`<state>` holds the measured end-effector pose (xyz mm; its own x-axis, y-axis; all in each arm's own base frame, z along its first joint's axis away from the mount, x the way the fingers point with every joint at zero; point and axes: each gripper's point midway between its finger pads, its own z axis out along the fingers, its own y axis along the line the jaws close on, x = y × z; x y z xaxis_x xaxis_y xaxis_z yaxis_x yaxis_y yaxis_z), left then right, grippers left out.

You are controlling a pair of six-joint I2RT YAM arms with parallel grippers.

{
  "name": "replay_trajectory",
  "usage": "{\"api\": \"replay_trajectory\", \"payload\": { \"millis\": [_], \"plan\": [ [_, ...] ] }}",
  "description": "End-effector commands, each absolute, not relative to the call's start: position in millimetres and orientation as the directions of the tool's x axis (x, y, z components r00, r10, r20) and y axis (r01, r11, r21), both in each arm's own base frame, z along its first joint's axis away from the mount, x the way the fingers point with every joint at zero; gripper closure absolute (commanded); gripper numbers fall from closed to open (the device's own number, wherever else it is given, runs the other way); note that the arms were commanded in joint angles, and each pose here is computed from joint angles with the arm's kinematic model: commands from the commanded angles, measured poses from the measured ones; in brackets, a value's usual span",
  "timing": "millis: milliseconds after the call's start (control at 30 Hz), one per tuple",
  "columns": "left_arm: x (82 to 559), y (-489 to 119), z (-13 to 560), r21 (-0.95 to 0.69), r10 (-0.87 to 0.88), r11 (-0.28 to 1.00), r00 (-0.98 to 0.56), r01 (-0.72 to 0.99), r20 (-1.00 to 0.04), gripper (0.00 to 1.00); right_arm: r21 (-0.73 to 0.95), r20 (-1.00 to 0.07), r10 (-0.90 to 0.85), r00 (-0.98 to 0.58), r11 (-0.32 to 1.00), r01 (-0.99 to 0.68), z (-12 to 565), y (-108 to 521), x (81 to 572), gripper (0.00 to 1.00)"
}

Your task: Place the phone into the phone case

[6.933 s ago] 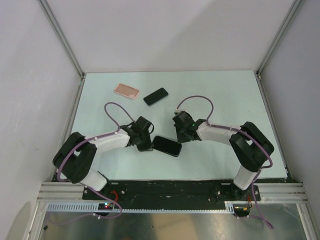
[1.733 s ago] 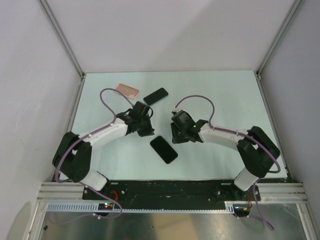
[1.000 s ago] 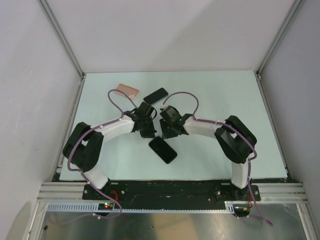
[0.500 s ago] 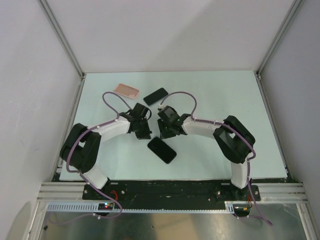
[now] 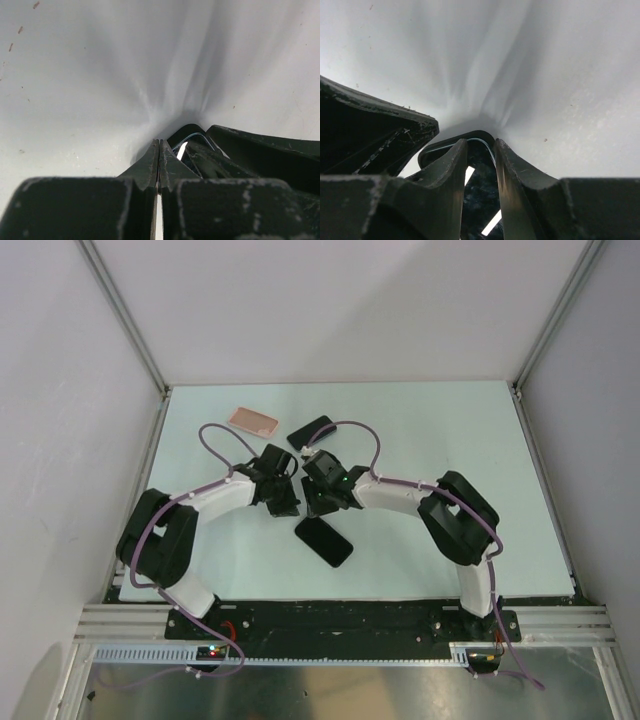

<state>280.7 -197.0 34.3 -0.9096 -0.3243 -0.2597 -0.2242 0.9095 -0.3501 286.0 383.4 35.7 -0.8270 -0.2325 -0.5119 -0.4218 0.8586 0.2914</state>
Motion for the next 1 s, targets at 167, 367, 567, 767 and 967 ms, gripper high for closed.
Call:
{"api": "replay_trajectory", "payload": {
  "millis": [167, 367, 567, 767, 967],
  "plan": [
    [283, -198, 43, -0.373, -0.305, 0.909, -0.909, -0.188, -0.284, 0.97, 0.214, -0.491, -0.254, -0.833, 0.892, -0.398, 22, 371, 287, 0.68],
    [282, -198, 42, -0.371, -0.303, 0.909, -0.911, -0.188, -0.281, 0.97, 0.228, -0.494, -0.266, -0.828, 0.879, -0.419, 27, 371, 278, 0.65],
    [283, -198, 42, -0.370, -0.302, 0.910, -0.911, -0.187, -0.281, 0.97, 0.189, -0.483, -0.298, -0.824, 0.883, -0.430, 18, 365, 271, 0.65],
    [282, -197, 40, -0.367, -0.303, 0.911, -0.911, -0.191, -0.279, 0.97, 0.159, -0.454, -0.306, -0.837, 0.896, -0.414, 2, 348, 259, 0.67],
    [283, -195, 40, -0.365, -0.307, 0.910, -0.910, -0.195, -0.278, 0.97, 0.094, -0.422, -0.323, -0.847, 0.914, -0.396, -20, 325, 250, 0.67]
  ]
}}
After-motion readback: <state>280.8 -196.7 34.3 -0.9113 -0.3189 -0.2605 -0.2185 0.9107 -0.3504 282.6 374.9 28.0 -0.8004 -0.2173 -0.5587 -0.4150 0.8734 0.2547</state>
